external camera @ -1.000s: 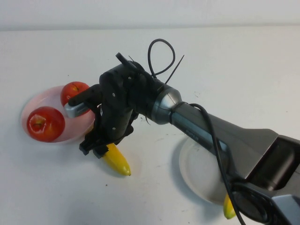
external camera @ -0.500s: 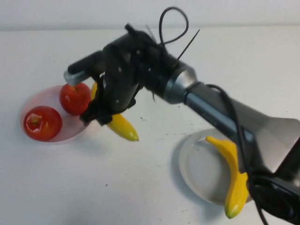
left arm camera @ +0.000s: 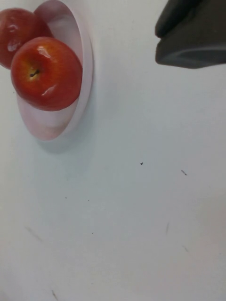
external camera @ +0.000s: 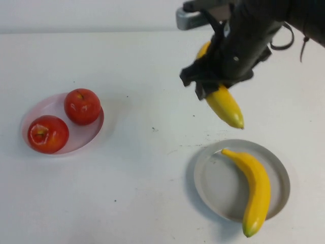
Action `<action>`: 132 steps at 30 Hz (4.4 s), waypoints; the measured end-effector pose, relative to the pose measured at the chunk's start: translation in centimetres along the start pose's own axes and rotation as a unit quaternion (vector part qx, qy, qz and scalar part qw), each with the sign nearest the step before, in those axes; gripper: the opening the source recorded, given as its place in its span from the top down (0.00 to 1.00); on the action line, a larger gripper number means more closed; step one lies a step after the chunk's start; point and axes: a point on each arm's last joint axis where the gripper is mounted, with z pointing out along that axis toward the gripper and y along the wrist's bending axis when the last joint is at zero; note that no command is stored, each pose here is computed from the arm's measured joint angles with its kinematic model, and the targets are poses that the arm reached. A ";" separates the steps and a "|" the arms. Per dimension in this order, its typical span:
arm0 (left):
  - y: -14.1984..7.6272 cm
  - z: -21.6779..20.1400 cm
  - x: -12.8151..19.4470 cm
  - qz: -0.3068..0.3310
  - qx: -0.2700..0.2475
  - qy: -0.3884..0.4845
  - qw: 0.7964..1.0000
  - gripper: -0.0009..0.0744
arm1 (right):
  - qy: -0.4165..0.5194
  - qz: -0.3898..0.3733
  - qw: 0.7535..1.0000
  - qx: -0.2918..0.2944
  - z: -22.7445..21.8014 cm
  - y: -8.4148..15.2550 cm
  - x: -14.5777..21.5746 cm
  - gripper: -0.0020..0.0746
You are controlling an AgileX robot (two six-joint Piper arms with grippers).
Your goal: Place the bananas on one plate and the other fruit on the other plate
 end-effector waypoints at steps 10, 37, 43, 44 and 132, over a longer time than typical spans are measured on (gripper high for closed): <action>0.0 0.0 0.0 0.000 0.000 0.000 1.000 0.99 | 0.121 0.048 0.991 -0.012 5.7 -0.6 6.7 0.56; 0.0 0.0 0.0 0.000 0.000 0.000 1.000 0.99 | 0.229 0.060 0.972 -0.006 11.4 -0.4 8.2 0.31; 0.0 0.0 0.0 0.000 0.000 0.000 1.000 0.99 | 0.180 0.055 0.982 -0.021 9.2 0.0 6.2 0.45; 0.0 0.0 0.0 0.000 0.000 0.000 1.000 0.99 | 0.169 0.047 0.984 -0.025 8.5 0.0 6.0 0.50; 0.0 0.0 0.0 0.000 0.000 0.000 1.000 0.99 | -0.417 0.117 0.889 0.146 1.1 -9.1 38.6 0.99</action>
